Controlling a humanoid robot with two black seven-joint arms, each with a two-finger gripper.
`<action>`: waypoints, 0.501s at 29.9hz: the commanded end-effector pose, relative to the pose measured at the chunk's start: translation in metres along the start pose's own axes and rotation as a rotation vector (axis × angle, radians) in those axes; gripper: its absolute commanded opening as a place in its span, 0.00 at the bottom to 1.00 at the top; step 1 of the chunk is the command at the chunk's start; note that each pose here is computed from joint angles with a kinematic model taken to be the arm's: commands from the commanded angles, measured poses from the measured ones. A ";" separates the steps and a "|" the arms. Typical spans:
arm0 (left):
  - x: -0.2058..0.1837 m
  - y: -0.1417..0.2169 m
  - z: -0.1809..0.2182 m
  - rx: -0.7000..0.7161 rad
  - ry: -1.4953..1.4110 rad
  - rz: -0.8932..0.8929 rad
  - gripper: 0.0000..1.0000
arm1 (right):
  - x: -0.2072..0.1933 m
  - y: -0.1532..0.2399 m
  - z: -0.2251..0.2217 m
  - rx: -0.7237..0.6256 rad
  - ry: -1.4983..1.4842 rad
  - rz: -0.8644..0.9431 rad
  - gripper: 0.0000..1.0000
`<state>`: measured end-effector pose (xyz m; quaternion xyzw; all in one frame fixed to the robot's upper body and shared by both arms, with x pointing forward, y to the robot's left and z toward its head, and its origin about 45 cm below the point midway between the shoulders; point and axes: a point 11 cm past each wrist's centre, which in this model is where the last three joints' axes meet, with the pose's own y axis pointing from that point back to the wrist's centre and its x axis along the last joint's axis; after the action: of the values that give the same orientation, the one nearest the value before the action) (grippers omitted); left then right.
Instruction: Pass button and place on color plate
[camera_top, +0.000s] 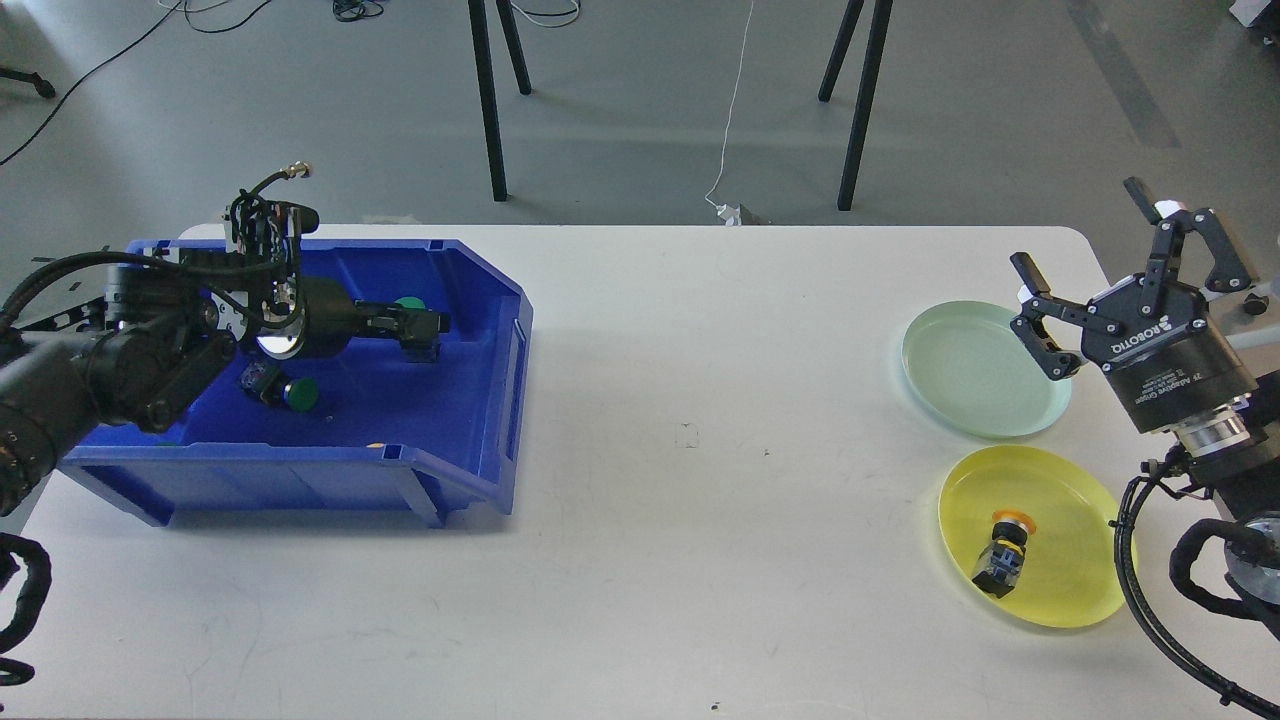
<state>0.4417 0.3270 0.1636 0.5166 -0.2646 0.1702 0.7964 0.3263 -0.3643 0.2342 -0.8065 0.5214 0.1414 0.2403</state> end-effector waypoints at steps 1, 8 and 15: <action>0.000 0.000 -0.001 0.003 -0.002 0.006 0.69 | 0.000 0.000 0.000 0.000 0.000 0.000 0.98; 0.001 -0.001 0.000 0.002 -0.007 0.013 0.57 | 0.000 0.000 0.000 0.000 0.000 0.000 0.98; 0.001 -0.001 0.000 0.002 -0.007 0.013 0.46 | 0.000 -0.001 -0.002 0.005 0.002 0.000 0.98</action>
<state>0.4428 0.3271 0.1633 0.5163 -0.2704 0.1741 0.7937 0.3265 -0.3644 0.2345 -0.8065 0.5214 0.1411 0.2405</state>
